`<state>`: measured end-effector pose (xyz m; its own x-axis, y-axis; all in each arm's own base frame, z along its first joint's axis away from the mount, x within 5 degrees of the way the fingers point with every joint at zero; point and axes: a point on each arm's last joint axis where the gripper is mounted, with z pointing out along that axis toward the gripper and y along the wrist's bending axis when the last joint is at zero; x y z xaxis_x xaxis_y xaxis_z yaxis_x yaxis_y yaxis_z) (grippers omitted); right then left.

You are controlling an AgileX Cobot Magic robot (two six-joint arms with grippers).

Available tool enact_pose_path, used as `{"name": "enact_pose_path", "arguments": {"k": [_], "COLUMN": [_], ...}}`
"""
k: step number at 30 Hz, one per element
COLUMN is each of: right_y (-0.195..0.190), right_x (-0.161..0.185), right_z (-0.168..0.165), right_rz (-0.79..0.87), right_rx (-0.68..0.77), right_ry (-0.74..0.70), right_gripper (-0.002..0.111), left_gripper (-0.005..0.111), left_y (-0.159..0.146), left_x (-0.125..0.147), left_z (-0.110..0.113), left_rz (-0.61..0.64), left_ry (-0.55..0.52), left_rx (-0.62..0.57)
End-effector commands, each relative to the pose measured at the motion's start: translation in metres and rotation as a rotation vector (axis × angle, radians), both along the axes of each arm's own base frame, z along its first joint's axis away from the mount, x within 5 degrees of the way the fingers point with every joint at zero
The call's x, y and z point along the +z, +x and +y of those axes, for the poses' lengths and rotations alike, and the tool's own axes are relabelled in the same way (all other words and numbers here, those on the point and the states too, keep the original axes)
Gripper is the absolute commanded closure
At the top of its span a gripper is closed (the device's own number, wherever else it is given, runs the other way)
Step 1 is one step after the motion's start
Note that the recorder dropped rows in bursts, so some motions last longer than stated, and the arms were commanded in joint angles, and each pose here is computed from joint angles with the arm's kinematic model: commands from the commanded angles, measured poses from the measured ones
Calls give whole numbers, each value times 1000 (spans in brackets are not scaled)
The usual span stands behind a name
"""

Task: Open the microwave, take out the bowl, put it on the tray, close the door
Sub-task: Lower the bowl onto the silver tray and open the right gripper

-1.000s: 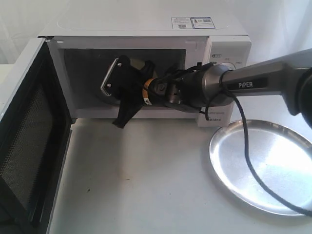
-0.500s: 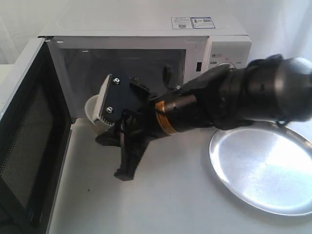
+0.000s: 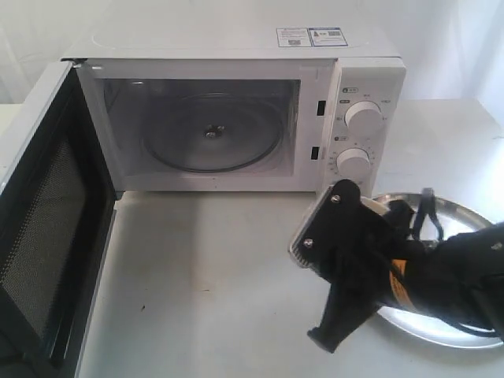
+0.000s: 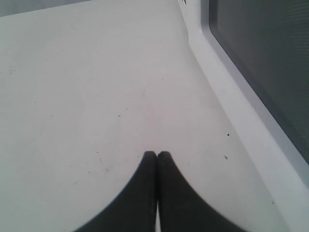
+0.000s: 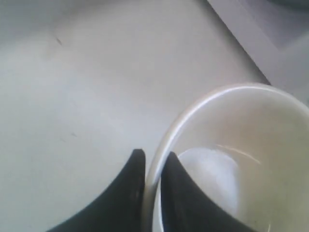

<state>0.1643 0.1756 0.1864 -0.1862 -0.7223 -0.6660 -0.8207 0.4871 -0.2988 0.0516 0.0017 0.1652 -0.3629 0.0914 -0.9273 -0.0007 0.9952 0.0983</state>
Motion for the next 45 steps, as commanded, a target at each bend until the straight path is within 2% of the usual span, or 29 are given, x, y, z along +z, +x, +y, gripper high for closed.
{"name": "enact_pose_path", "arguments": {"k": [1, 3, 5, 11, 14, 23, 28, 36, 41, 45], "right_y": [15, 20, 21, 22, 24, 40, 52, 67, 63, 52], "right_x": [-3, -1, -1, -3, -6, -19, -29, -38, -27, 0], "right_z": [-34, -44, -45, -34, -32, -16, -5, -1, 6, 24], "right_rz": [-116, -166, -175, -189, -172, -188, -190, -259, -244, -200], "right_rx": [-386, -507, -539, -417, -441, -408, -389, -458, -422, -298], "right_ry": [-100, -128, -119, -94, -72, -179, -228, -311, -244, -91], "right_gripper": [108, 108, 108, 108, 108, 107, 94, 63, 58, 58], "left_gripper": [107, 107, 107, 107, 107, 107, 107, 107, 107, 107], "left_y": [0, 0, 0, 0, 0, 0, 0, 0, 0, 0], "left_x": [1, 1, 1, 1, 1, 1, 1, 1, 1, 1], "left_z": [0, 0, 0, 0, 0, 0, 0, 0, 0, 0], "left_rz": [-4, -4, -4, -4, -4, -4, -4, -4, -4, -4], "left_ry": [-10, -10, -10, -10, -10, -10, -10, -10, -10, -10], "left_rx": [-3, -3, -3, -3, -3, -3, -3, -3, -3, -3]}}
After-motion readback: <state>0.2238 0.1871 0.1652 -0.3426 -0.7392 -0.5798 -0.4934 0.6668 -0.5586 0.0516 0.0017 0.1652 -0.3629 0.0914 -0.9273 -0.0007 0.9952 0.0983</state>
